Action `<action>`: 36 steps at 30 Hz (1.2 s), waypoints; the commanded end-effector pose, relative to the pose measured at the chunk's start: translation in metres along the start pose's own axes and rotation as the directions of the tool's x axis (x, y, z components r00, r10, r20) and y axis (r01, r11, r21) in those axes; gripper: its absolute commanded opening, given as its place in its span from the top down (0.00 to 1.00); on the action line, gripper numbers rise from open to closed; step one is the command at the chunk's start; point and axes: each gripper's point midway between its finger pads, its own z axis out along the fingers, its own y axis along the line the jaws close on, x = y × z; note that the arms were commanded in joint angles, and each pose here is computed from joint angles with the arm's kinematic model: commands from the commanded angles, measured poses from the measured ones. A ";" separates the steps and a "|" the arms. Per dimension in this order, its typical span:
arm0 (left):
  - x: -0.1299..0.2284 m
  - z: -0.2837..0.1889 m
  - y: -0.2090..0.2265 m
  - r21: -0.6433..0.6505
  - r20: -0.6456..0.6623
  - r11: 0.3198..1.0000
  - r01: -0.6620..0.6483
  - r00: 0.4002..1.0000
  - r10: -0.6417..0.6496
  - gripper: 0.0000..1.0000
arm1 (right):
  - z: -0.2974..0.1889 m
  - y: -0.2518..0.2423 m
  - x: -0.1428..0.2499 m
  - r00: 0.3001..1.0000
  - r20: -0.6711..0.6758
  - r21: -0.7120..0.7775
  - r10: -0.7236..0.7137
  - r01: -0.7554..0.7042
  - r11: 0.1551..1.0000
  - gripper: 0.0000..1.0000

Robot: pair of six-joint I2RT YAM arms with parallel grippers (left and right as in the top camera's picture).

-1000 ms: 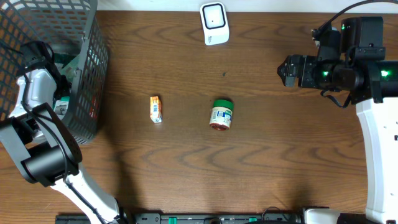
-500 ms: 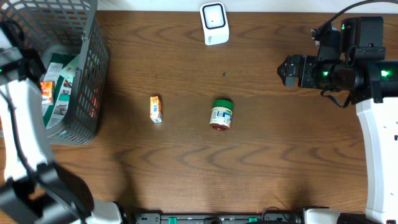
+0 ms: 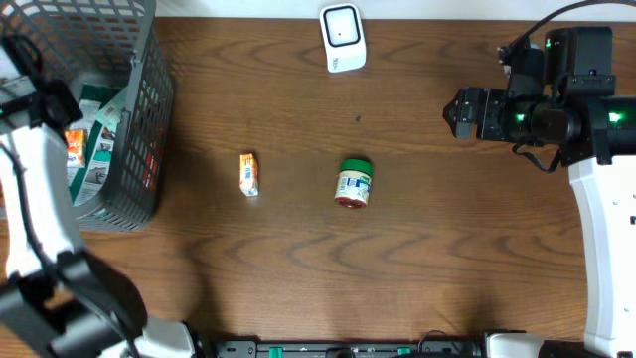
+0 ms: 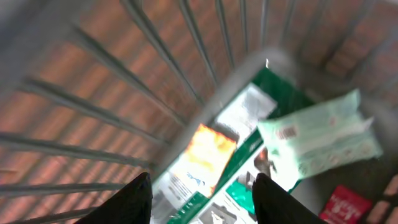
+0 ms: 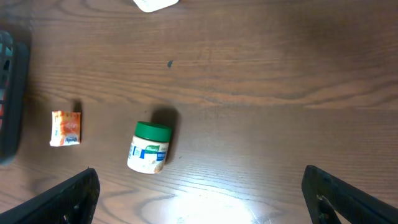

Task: Scan the item barcode
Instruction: 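Lower the left gripper into the basket and grasp another orange tissue pack, then lift the second tissue pack out of the basket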

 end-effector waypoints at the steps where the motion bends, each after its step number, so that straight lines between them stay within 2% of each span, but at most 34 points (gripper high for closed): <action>1: 0.039 0.044 -0.012 0.021 -0.141 0.998 -0.061 0.988 0.063 0.47 | -0.003 0.003 -0.004 1.000 0.012 -0.010 -0.019 0.019 1.000 0.01; 9: 0.091 0.101 -0.025 0.057 -0.300 0.984 -0.169 0.937 0.178 0.49 | -0.003 0.003 -0.004 1.000 0.012 -0.010 -0.019 0.019 1.000 0.01; 21: 0.093 0.110 -0.011 -0.018 -0.311 0.975 -0.221 0.928 0.204 0.49 | -0.003 0.003 -0.004 1.000 0.012 -0.010 -0.019 0.019 1.000 0.01; 32: 0.119 0.137 -0.009 -0.032 -0.377 0.967 -0.252 0.899 0.222 0.48 | -0.003 0.003 -0.004 1.000 0.012 -0.010 -0.019 0.019 1.000 0.01; 33: 0.116 0.138 -0.008 -0.039 -0.370 0.967 -0.253 0.902 0.221 0.54 | -0.003 0.003 -0.004 1.000 0.012 -0.010 -0.019 0.019 1.000 0.01; 34: 0.113 0.137 -0.008 -0.045 -0.360 0.967 -0.250 0.907 0.218 0.72 | -0.003 0.003 -0.004 1.000 0.012 -0.010 -0.019 0.019 1.000 0.01; 36: 0.104 0.134 -0.007 -0.050 -0.340 0.969 -0.244 0.916 0.213 0.90 | -0.003 0.003 -0.004 1.000 0.012 -0.010 -0.019 0.019 1.000 0.01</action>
